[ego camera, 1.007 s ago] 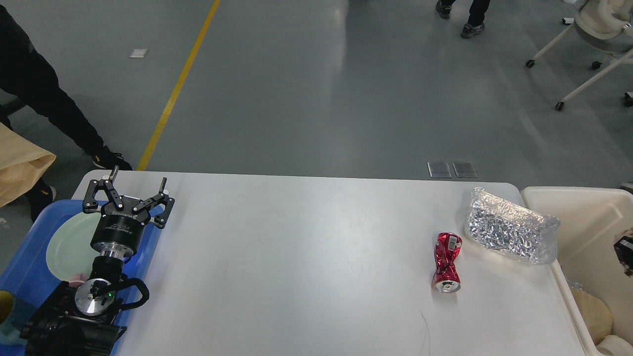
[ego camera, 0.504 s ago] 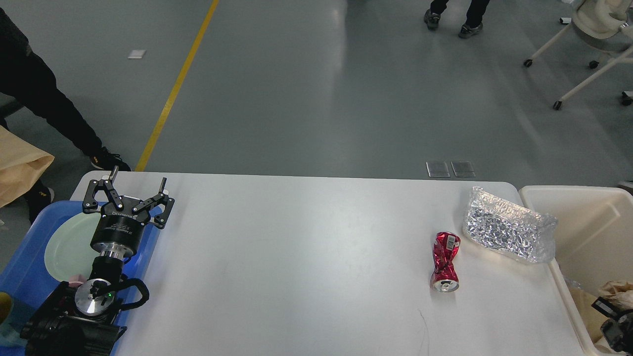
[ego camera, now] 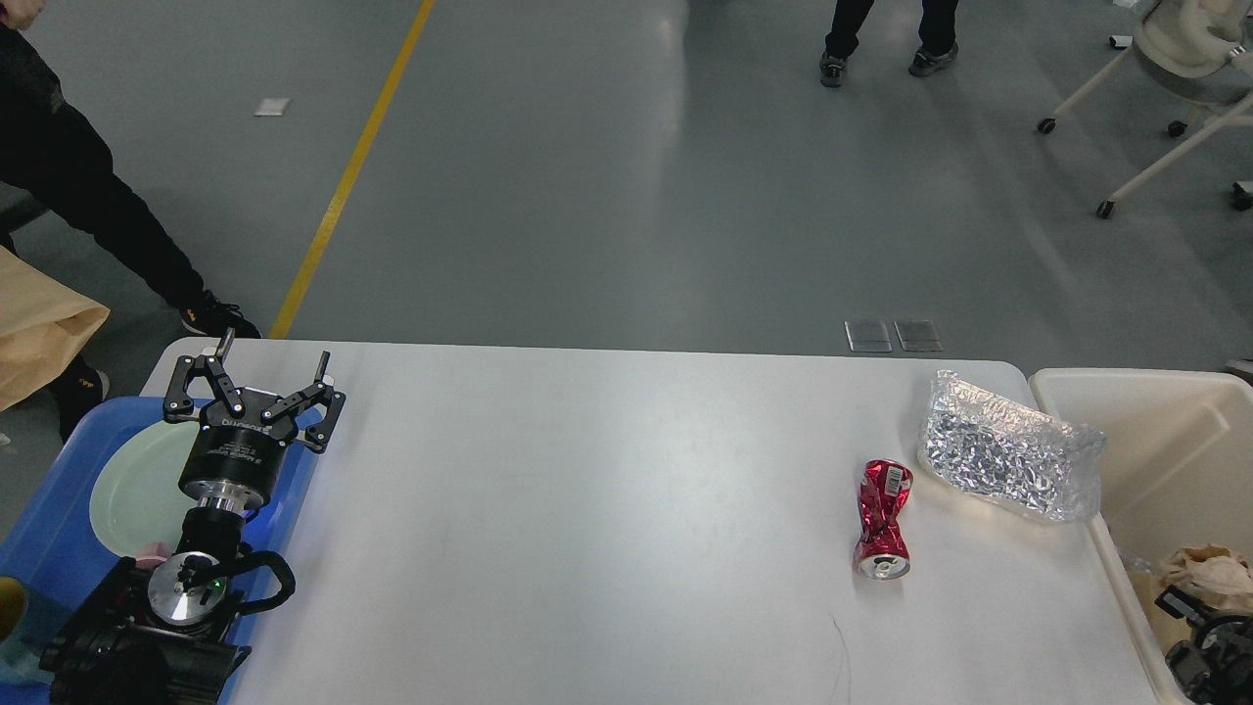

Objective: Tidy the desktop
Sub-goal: 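Open the right gripper inside the box and hold it there, then raise the right gripper and move it over the silver foil bag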

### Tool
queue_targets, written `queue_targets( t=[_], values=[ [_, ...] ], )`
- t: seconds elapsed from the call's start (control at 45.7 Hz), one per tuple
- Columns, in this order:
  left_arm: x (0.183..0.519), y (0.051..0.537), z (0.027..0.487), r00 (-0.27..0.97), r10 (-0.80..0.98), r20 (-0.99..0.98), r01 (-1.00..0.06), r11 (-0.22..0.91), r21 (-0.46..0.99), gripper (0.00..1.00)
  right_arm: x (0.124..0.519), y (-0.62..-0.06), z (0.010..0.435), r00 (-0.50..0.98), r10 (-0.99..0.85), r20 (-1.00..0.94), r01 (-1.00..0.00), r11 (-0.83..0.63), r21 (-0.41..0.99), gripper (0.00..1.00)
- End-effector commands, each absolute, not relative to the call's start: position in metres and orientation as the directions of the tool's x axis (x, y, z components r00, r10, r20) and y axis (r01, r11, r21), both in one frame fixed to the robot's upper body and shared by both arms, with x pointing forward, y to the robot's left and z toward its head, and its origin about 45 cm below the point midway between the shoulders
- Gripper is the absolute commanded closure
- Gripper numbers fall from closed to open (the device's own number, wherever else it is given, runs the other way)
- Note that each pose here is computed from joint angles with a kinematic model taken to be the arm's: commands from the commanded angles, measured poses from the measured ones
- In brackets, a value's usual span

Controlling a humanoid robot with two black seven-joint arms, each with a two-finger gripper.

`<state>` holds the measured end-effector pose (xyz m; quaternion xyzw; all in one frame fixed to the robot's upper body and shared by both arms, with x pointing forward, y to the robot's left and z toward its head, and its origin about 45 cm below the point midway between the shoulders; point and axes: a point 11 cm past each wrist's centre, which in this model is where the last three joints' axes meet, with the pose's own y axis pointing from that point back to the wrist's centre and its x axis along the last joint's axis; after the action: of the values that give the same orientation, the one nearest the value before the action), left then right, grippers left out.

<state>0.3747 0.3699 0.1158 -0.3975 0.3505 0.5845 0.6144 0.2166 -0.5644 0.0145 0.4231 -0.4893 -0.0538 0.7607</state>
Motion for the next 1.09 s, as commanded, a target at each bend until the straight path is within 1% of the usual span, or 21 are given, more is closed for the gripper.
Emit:
queue_targets(
  t=[0.0, 0.241, 0.328, 0.416, 0.526, 0.569, 0.701, 0.81, 0.876, 0.964, 1.073],
  values=[
    [0.375, 0.370, 0.116, 0.071, 0.439, -0.895, -0.997, 0.001, -0.079, 0.04, 0.216, -0.568, 0.017, 0.511, -0.492, 0.705, -0.332, 0.643, 0.690, 0.00],
    [0.375, 0.370, 0.116, 0.071, 0.439, -0.895, -0.997, 0.001, -0.079, 0.04, 0.222, -0.571, 0.022, 0.499, -0.505, 0.705, -0.336, 0.637, 0.694, 0.00],
    [0.375, 0.370, 0.116, 0.071, 0.439, -0.895, -0.997, 0.001, -0.079, 0.04, 0.237, -0.574, 0.035, 0.482, -0.529, 0.698, -0.333, 0.627, 0.705, 0.00],
    [0.375, 0.370, 0.116, 0.071, 0.439, -0.895, -0.997, 0.001, -0.079, 0.04, 0.244, -0.588, 0.057, 0.469, -0.580, 0.666, -0.288, 0.612, 0.737, 0.00],
    [0.375, 0.370, 0.116, 0.071, 0.439, -0.895, -0.997, 0.001, -0.079, 0.04, 0.272, -0.591, 0.102, 0.488, -0.621, 0.614, -0.272, 0.560, 0.783, 0.00],
    [0.375, 0.370, 0.116, 0.071, 0.439, -0.895, -0.997, 0.001, -0.079, 0.04, 0.280, -0.587, 0.117, 0.532, -0.621, 0.576, -0.262, 0.526, 0.809, 0.00],
    [0.375, 0.369, 0.116, 0.072, 0.440, -0.895, -0.997, 0.003, -0.078, 0.04, 0.316, -0.560, 0.173, 0.644, -0.597, 0.479, -0.275, 0.404, 0.873, 0.00],
    [0.375, 0.370, 0.116, 0.071, 0.439, -0.895, -0.997, 0.001, -0.079, 0.04, 0.354, -0.523, 0.232, 0.727, -0.576, 0.375, -0.266, 0.268, 0.926, 0.00],
    [0.375, 0.370, 0.116, 0.071, 0.439, -0.895, -0.997, 0.001, -0.079, 0.04, 0.370, -0.495, 0.265, 0.780, -0.550, 0.299, -0.239, 0.179, 0.954, 0.00],
    [0.375, 0.370, 0.116, 0.071, 0.439, -0.895, -0.997, 0.001, -0.079, 0.04, 0.385, -0.449, 0.307, 0.858, -0.472, 0.203, -0.189, 0.077, 0.979, 0.00],
    [0.375, 0.371, 0.116, 0.071, 0.441, -0.895, -0.997, 0.000, -0.079, 0.04, 0.394, -0.390, 0.353, 0.935, -0.328, 0.135, -0.128, 0.044, 0.991, 0.00]
  ],
)
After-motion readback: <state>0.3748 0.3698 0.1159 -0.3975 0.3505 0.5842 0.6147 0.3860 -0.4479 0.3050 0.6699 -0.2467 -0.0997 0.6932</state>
